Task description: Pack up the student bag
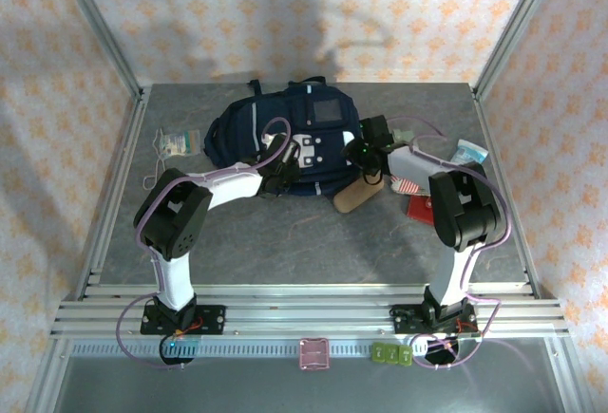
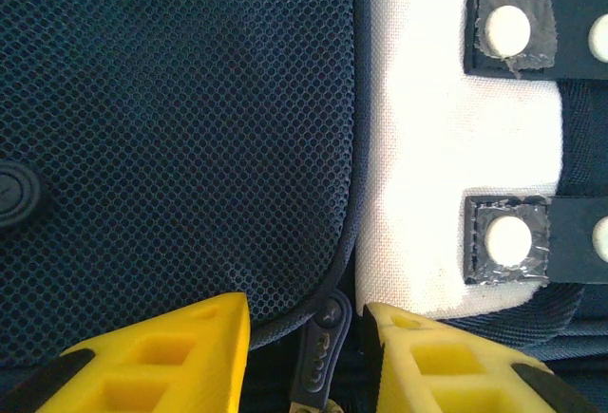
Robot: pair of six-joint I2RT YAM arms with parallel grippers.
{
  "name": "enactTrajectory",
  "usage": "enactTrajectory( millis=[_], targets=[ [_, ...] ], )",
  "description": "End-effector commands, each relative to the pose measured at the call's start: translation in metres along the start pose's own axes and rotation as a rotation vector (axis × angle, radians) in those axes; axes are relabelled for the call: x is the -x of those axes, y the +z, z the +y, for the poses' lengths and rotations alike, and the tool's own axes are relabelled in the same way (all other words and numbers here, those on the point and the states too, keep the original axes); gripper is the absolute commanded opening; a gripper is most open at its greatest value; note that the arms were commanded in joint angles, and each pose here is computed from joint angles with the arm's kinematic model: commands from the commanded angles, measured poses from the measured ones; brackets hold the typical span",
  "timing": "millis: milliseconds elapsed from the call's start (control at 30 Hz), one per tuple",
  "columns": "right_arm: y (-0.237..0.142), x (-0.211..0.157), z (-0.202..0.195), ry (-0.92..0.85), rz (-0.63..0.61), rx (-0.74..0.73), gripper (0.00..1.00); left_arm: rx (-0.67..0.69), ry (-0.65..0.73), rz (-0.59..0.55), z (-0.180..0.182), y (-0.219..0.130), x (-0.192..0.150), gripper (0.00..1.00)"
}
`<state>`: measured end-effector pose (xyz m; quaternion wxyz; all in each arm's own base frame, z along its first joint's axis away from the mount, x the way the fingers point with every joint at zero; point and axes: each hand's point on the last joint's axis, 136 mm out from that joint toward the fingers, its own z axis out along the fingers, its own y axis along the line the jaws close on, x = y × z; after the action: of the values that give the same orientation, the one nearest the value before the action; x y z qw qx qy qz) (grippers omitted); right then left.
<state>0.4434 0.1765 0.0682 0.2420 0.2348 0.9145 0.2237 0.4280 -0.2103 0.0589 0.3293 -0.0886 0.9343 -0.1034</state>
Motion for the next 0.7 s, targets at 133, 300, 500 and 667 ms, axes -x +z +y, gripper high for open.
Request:
enactTrajectory(
  millis=[133, 300, 500, 667],
  targets=[
    [0.042, -0.019, -0.012, -0.004, 0.123, -0.069, 0.2, 0.025, 0.03, 0.09, 0.009, 0.002, -0.03, 0.38],
    [0.041, -0.015, -0.017, 0.02, 0.108, -0.077, 0.0, 0.012, 0.031, 0.077, 0.005, -0.003, -0.023, 0.38],
    [-0.029, 0.032, 0.067, 0.02, -0.049, 0.219, 0.0, -0.026, -0.001, -0.016, -0.001, -0.037, 0.004, 0.44],
    [-0.084, 0.056, 0.112, 0.061, -0.153, 0.426, 0.0, -0.1, -0.076, -0.097, -0.002, -0.07, 0.015, 0.45]
  ],
)
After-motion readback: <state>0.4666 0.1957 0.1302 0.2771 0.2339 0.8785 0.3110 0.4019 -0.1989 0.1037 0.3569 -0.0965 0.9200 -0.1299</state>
